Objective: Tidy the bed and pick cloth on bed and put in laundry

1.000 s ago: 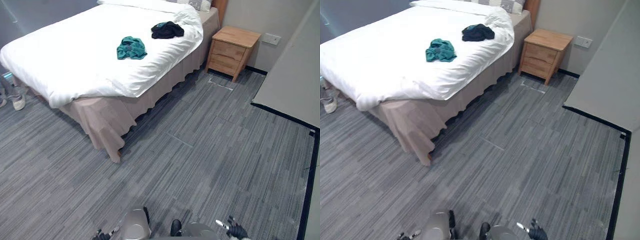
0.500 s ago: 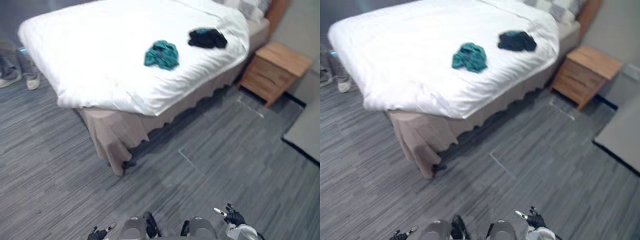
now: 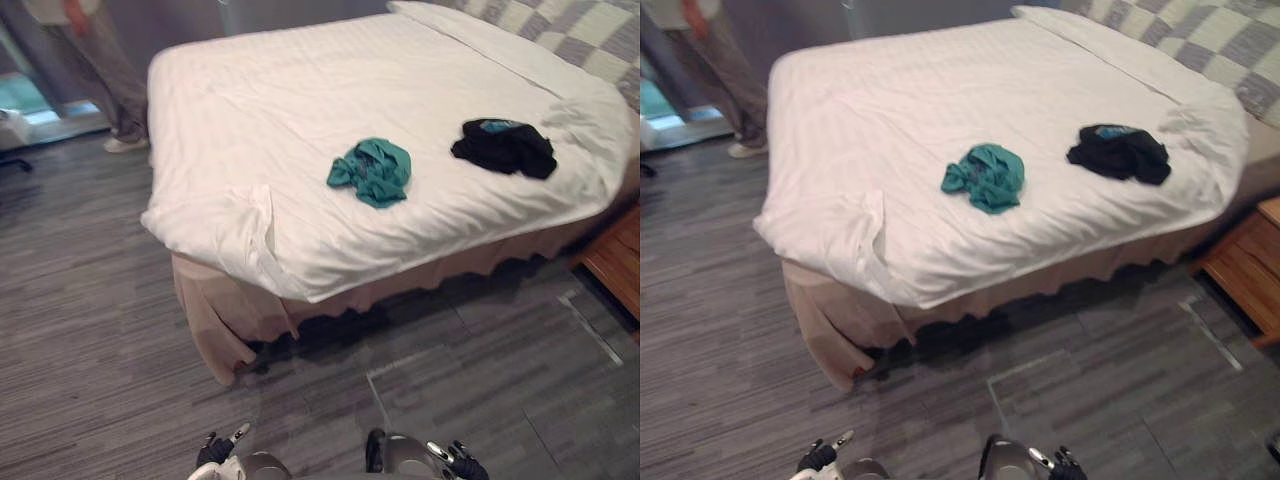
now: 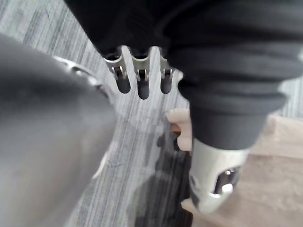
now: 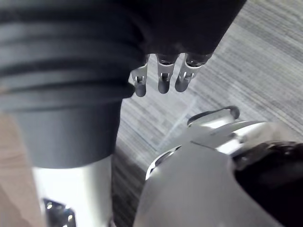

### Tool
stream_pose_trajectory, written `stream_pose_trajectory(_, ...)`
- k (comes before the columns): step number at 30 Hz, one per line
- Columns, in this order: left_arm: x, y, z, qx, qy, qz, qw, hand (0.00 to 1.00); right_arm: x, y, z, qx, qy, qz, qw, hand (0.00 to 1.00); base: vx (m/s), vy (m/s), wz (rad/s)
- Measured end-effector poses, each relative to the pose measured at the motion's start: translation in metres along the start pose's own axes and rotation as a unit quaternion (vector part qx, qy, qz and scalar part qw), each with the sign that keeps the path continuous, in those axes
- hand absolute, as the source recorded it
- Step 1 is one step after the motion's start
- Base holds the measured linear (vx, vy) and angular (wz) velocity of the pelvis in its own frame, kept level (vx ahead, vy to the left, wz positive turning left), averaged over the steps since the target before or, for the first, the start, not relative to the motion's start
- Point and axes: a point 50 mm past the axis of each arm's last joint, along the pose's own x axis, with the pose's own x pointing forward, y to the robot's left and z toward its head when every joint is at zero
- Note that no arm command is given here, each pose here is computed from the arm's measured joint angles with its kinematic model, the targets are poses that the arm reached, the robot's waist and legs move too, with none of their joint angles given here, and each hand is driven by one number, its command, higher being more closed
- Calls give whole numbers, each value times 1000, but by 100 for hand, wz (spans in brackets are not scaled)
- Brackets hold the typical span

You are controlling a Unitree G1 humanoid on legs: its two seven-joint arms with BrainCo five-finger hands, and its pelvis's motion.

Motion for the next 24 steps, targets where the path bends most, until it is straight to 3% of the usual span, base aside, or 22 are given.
stream_pose_trajectory(11,4,2,14,-18,-16,6,1000,0,1,18,-9,-12,22,27,999,0,142,57,0)
stream_pose_trajectory(17,7,2,13,40,19,-7,999,0,1,13,-12,-15,32,20,999,0,-32,9,36)
stream_pose_trajectory(21,9,27,20,60,16,23,998,0,-6,14,-34,-12,64,19,998,0,-14,-77,61)
stream_pose_trajectory(24,7,24,12,27,22,37,999,0,-5,15,-33,-12,67,17,998,0,91,-67,4)
